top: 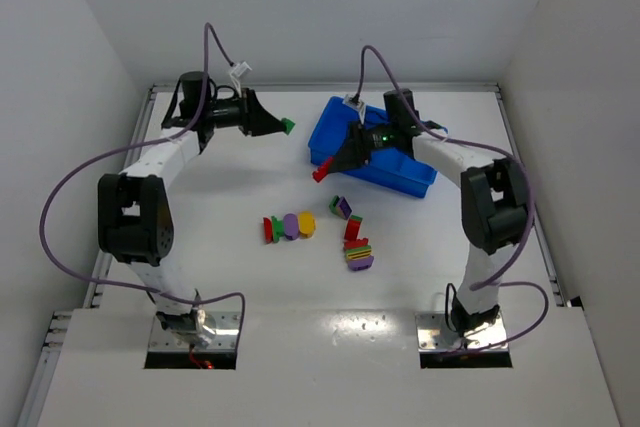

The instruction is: Sort the legos into containers by color

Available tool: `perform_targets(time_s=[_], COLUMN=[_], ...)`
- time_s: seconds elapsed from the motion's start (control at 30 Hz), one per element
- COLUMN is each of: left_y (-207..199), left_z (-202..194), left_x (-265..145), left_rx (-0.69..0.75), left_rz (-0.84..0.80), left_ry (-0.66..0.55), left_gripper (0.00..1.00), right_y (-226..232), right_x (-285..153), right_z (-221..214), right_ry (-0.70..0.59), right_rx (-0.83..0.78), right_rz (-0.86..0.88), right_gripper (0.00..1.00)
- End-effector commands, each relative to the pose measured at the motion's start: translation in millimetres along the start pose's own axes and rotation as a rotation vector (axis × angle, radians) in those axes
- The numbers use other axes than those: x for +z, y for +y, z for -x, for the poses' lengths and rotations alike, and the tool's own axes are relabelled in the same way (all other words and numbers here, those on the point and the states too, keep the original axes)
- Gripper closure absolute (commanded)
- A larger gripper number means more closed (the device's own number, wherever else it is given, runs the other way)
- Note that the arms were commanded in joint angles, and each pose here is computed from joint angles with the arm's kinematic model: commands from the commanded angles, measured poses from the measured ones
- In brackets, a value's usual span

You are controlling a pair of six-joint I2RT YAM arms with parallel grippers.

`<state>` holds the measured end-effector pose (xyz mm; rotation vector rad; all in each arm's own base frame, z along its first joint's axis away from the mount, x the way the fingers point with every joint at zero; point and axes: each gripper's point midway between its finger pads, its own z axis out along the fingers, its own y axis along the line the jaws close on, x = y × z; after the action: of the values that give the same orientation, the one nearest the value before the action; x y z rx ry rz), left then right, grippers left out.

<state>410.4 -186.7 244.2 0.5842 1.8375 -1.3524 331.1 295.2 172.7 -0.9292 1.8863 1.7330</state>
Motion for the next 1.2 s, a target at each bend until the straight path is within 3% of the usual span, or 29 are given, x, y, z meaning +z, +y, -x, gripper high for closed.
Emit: perform_targets(time_s=[0.0, 0.2, 0.47, 0.73, 1.17], left_y=[4.9, 17.2, 53.9, 79.6, 95.5], left_z=[26.1, 22.0, 23.0, 10.6, -16.7], left_x=[13.9, 71.5, 111.8, 142.1, 161.6], left_rx=[0.115, 0.133, 0.157, 0.179, 0.169], left_rz=[0.174, 0.274, 0.451, 0.510, 0.520], left_ry=[-0.097, -0.060, -0.004, 0.052, 0.105], left_gripper=[0.91, 0.90, 0.90, 0.88, 0.88], right_y=[4.4, -21.8, -57.7, -94.3, -133.1], right_x=[-26.3, -93.0, -176.7, -218.6, -252.7], right_z=[8.0, 23.1, 20.1, 8.2, -2.6], right_ry=[0.046, 0.020, -0.042, -0.023, 0.013], right_rx=[-0.198, -0.303, -0.212, -0.140, -0.127], right_rz=[-0.179, -0.585, -1.040, -1.212, -1.314], right_gripper=[0.93, 0.93, 0.92, 0.92, 0.92])
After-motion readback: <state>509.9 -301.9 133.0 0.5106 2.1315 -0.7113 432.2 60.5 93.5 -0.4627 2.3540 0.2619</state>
